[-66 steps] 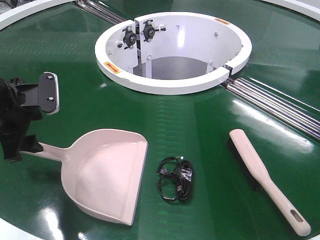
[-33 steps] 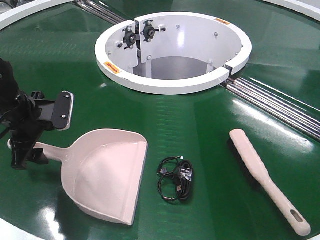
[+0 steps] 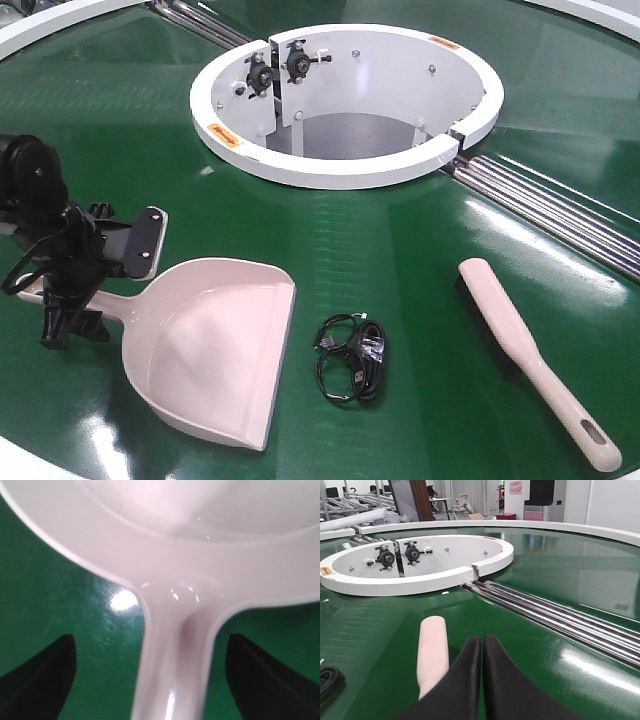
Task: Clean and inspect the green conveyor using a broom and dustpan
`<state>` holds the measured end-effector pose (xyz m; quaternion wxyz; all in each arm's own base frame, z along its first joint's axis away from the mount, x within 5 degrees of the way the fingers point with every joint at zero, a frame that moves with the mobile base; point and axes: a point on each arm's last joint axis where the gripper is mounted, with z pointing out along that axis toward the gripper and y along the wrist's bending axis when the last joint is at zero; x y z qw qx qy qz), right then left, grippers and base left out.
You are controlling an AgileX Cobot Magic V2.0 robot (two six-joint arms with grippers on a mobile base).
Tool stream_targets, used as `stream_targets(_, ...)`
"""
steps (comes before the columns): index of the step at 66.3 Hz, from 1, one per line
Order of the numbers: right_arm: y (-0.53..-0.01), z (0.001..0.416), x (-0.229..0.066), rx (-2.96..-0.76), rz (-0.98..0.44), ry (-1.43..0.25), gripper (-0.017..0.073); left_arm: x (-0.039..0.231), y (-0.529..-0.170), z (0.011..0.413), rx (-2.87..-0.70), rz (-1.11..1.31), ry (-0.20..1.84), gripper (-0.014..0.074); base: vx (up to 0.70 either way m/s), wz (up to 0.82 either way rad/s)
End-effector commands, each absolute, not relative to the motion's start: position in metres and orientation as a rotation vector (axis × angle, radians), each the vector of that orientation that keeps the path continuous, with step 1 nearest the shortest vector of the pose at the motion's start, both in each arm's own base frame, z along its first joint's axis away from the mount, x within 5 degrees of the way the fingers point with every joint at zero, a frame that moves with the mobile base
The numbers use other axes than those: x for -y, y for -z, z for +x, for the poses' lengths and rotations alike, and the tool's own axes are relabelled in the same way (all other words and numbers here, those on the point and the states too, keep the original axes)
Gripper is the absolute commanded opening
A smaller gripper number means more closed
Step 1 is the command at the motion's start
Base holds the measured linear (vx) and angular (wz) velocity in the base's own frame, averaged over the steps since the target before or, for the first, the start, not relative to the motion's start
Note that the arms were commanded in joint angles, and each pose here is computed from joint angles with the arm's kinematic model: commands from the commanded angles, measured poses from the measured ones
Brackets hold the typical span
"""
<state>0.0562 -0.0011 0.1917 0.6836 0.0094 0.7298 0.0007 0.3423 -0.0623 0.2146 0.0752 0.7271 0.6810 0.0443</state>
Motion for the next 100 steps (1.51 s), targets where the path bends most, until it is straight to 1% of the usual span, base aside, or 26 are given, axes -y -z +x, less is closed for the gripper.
stream_targets(1,-0.193,0.056,0.001,-1.567,0.007,0.009,-0.001,0.066,-0.23,0.345,-1.985,2.164,-0.205,0.0575,0.0,0.0)
stream_targets(6,-0.193,0.056,0.001,-1.567,0.007,0.009,-0.001,0.067,-0.225,0.346,-1.99,2.208,-0.203,0.0563,0.0,0.0)
stream_targets(13,-0.193,0.056,0.001,-1.567,0.007,0.009,-0.001,0.067,-0.219,0.346,-1.991,2.258,-0.209,0.05,0.0,0.0)
stream_targets(20,-0.193,0.056,0.001,-1.567,0.007,0.009,-0.001,0.067,-0.218,0.345,-1.987,2.292,-0.227,0.0375,0.0,0.0)
stream_targets(27,-0.193,0.056,0.001,-1.567,0.007,0.009,-0.001,0.066,-0.219,0.345,-1.986,2.293,-0.23,0.0207,0.0,0.0)
stream_targets(28,-0.193,0.056,0.001,-1.567,0.007,0.009,-0.001,0.066,-0.219,0.345,-1.987,2.294,-0.229,0.0173,0.0,0.0)
stream_targets(31,-0.193,0.056,0.001,-1.567,0.007,0.009,-0.001,0.066,-0.219,0.344,-1.989,2.297,-0.225,0.0106,0.0,0.0)
stream_targets(32,-0.193,0.056,0.001,-1.567,0.007,0.009,-0.001,0.066,-0.219,0.344,-1.99,2.298,-0.224,0.0097,0.0,0.0)
stream_targets(34,-0.193,0.056,0.001,-1.567,0.007,0.009,-0.001,0.066,-0.219,0.344,-1.994,2.302,-0.219,0.0036,0.0,0.0)
stream_targets(37,-0.193,0.056,0.001,-1.567,0.007,0.009,-0.001,0.066,-0.218,0.343,-2.002,2.31,-0.208,-0.001,0.0,0.0)
stream_targets(47,-0.193,0.056,0.001,-1.567,0.007,0.009,-0.001,0.065,-0.222,0.338,-2.025,2.332,-0.178,-0.0008,0.0,0.0)
stream_targets(59,-0.193,0.056,0.001,-1.567,0.007,0.009,-0.001,0.064,-0.234,0.334,-2.013,2.295,-0.212,-0.0008,0.0,0.0)
stream_targets(74,-0.193,0.056,0.001,-1.567,0.007,0.009,-0.001,0.065,-0.247,0.335,-2.125,2.123,-0.23,-0.0008,0.0,0.0)
stream_targets(83,-0.193,0.056,0.001,-1.567,0.007,0.009,-0.001,0.07,-0.256,0.338,-2.154,2.038,-0.241,-0.0008,0.0,0.0)
stream_targets(89,-0.193,0.056,0.001,-1.567,0.007,0.009,-0.001,0.076,-0.257,0.338,-2.148,2.035,-0.262,-0.0008,0.0,0.0)
stream_targets(100,-0.193,0.056,0.001,-1.567,0.007,0.009,-0.001,0.087,-0.257,0.336,-2.096,2.108,-0.315,-0.0008,0.0,0.0)
